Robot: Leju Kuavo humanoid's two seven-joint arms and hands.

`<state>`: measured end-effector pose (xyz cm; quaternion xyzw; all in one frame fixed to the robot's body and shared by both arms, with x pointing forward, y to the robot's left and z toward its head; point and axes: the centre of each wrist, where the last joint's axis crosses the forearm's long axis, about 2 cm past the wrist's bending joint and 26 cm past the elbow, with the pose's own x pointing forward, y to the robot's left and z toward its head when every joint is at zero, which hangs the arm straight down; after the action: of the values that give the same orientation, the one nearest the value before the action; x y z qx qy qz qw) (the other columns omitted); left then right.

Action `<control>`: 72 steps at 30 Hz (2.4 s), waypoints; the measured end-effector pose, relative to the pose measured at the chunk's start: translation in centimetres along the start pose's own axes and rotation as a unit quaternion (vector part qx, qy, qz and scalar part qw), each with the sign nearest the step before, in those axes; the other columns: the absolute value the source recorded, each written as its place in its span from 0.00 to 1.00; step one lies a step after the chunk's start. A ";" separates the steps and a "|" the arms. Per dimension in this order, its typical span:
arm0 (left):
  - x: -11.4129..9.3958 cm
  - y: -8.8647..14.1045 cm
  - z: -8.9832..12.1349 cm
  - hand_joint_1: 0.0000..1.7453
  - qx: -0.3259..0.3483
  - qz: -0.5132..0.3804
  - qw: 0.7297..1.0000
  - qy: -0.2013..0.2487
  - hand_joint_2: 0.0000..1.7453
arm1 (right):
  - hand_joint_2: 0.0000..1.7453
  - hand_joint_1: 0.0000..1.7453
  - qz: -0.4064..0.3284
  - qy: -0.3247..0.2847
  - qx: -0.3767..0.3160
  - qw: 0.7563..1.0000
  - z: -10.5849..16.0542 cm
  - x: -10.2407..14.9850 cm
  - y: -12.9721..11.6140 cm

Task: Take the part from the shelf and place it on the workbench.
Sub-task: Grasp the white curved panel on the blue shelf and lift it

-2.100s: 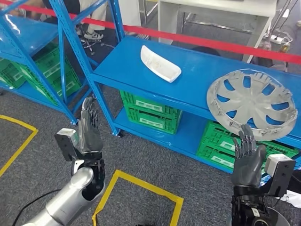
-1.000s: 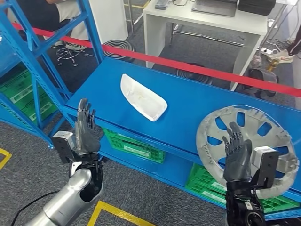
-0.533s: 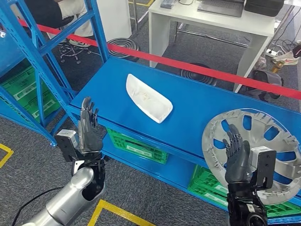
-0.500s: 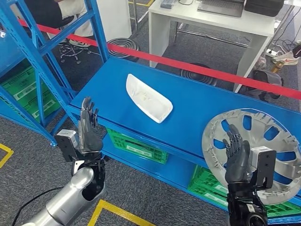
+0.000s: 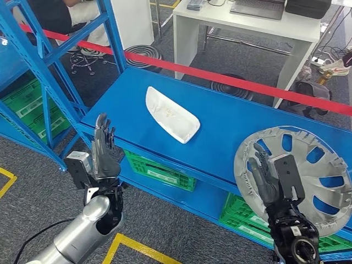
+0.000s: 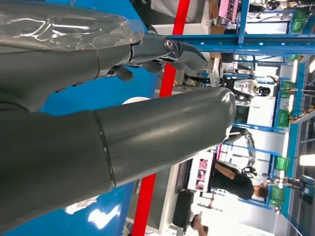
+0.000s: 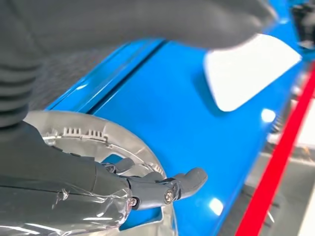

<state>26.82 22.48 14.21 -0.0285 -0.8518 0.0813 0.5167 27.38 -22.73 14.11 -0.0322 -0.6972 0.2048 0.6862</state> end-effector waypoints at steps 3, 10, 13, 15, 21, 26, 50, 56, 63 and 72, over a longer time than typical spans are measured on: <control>0.0 0.1 0.0 0.00 0.000 -0.002 1.000 0.001 0.00 | 1.00 0.00 0.029 0.009 0.014 0.999 -0.9 0.1 -1.1; 0.3 0.3 0.0 0.00 0.002 -0.004 1.000 -0.003 0.00 | 1.00 0.00 0.082 0.027 0.035 0.996 -2.4 0.2 -3.3; 0.4 0.4 0.1 0.00 0.003 -0.004 1.000 -0.001 0.00 | 1.00 0.00 0.107 0.039 0.040 0.993 -2.8 0.3 -3.9; 0.4 0.4 0.1 0.00 0.004 -0.003 1.000 0.001 0.00 | 1.00 0.00 0.128 0.047 0.045 0.990 -3.2 0.4 -4.3; 0.4 0.5 0.0 0.00 0.003 0.001 1.000 0.003 0.00 | 1.00 0.00 0.219 0.072 0.064 0.971 -4.3 0.7 -5.9; 0.5 0.4 -0.3 0.00 0.001 0.008 1.000 -0.001 0.00 | 1.00 0.00 0.279 0.087 0.095 0.952 -5.3 0.7 -7.1; 0.4 0.1 -1.4 0.00 -0.001 0.024 1.000 -0.017 0.00 | 1.00 0.00 0.423 0.030 0.176 0.888 -10.1 1.8 -6.4; 0.0 -0.1 -1.3 0.00 -0.004 0.027 1.000 -0.015 0.00 | 1.00 0.00 0.444 0.013 0.192 0.875 -11.4 2.4 -5.3; -0.3 -0.2 -1.1 0.00 -0.002 0.026 1.000 -0.009 0.00 | 1.00 0.00 0.456 0.014 0.203 0.866 -12.1 2.3 -4.4; -0.6 -0.3 -1.1 0.00 -0.015 0.023 1.000 -0.009 0.00 | 1.00 0.00 0.512 -0.026 0.205 0.834 -13.5 2.3 -3.4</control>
<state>28.05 22.17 14.22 -0.0552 -0.8564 0.0804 0.5069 41.19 -21.86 17.02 -0.2376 -0.5404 0.6660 0.4561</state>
